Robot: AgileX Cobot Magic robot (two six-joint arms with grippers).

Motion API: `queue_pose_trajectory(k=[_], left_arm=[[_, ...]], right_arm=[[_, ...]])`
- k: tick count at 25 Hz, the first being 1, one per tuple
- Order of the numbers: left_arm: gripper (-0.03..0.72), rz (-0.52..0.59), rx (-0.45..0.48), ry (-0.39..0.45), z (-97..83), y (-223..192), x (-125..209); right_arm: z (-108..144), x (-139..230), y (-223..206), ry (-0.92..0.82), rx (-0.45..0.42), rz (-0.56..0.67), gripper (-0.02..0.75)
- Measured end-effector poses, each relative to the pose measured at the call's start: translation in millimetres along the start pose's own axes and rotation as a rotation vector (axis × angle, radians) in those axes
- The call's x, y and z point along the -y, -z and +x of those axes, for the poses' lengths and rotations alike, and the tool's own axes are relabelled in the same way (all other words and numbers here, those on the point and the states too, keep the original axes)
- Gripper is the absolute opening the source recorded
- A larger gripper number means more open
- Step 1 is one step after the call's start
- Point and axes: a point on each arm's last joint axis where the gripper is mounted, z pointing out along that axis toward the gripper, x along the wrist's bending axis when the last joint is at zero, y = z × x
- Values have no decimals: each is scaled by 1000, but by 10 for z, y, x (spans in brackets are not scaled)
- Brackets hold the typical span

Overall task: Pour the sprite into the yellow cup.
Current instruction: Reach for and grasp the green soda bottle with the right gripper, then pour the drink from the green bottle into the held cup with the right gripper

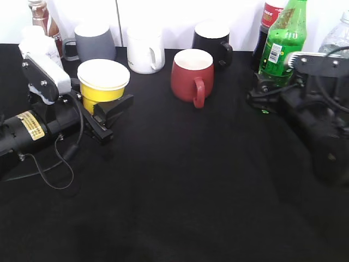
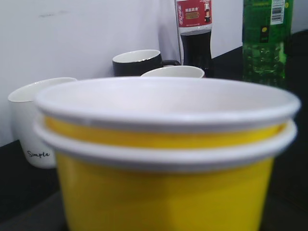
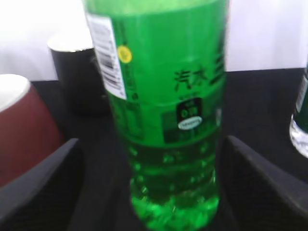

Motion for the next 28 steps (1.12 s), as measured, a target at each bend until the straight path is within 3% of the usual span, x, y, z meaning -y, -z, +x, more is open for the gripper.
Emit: queue_pose_trajectory(k=[3,9,17,23,26,28], left_arm=[[445,0,0,0,0,0,0],[445,0,0,0,0,0,0],[445,0,0,0,0,0,0],[445,0,3,-1,-3,0,0],[445,0,4,-1,-3,0,0],[445,1,22,-8,-20,0,1]], right_arm=[[-5,-67,-94,11,39,-31,671],[-64,-156,-210,21,35,-67,661],[-8,122,-499,27,19,-64,643],[7,178,-574,38,13,-104,454],[11,198,-534,65,-7,-99,439],[30,157,-363,103,-83,-73,438]])
